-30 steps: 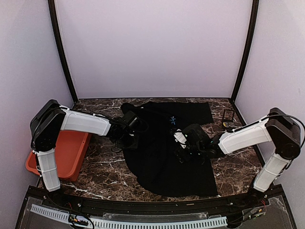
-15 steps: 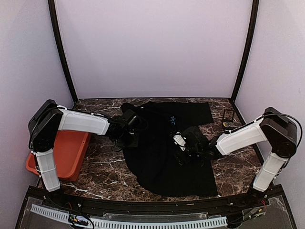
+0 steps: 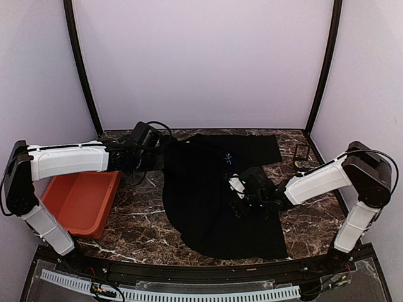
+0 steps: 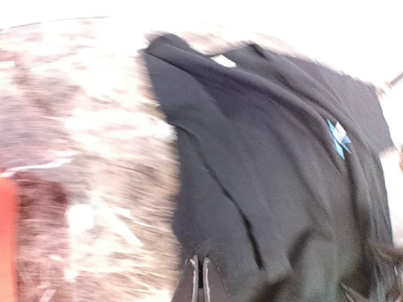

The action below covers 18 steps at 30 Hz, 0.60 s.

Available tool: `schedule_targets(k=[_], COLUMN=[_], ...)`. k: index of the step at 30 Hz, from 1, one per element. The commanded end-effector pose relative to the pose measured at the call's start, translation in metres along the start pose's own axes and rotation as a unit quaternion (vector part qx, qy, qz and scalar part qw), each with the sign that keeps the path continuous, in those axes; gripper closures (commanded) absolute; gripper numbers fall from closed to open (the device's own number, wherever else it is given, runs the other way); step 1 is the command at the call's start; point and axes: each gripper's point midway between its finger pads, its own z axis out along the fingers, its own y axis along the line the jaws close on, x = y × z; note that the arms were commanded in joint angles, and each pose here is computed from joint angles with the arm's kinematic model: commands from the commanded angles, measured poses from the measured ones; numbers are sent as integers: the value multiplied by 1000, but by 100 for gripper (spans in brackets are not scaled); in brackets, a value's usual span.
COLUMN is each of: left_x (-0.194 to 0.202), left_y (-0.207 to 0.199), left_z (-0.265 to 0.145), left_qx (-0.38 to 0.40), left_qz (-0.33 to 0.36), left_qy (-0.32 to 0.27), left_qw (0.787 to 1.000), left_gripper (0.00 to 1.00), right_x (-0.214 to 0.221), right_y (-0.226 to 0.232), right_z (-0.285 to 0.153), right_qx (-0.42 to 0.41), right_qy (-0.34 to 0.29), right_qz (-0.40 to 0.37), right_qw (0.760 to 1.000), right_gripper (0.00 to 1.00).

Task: Pin the brooch onto the clothing
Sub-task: Flatten out the crumpled clothing at the center of the board.

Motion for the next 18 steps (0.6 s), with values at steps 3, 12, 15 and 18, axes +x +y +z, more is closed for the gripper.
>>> schedule_targets(k=[3, 12, 15, 18], left_x=[-14, 8, -4, -20], left_y=[109, 151, 141, 132], left_z=[-24, -30, -30, -35], left_qx=[-174, -237, -212, -199], left_qz=[-76, -113, -114, -107], left_qy=[-84, -82, -95, -109], left_qw=[978, 961, 966, 968], left_gripper=[99, 93, 35, 5], right_x=[33, 26, 10, -10], right_y=[11, 10, 6, -2], right_z=[13, 8, -3, -20], right_qx=[-12, -13, -11, 0], right_qy=[56, 55, 38, 15], right_qz=[-15, 1, 4, 4], right_qw=[998, 998, 999, 1000], right_gripper=[18, 18, 17, 15])
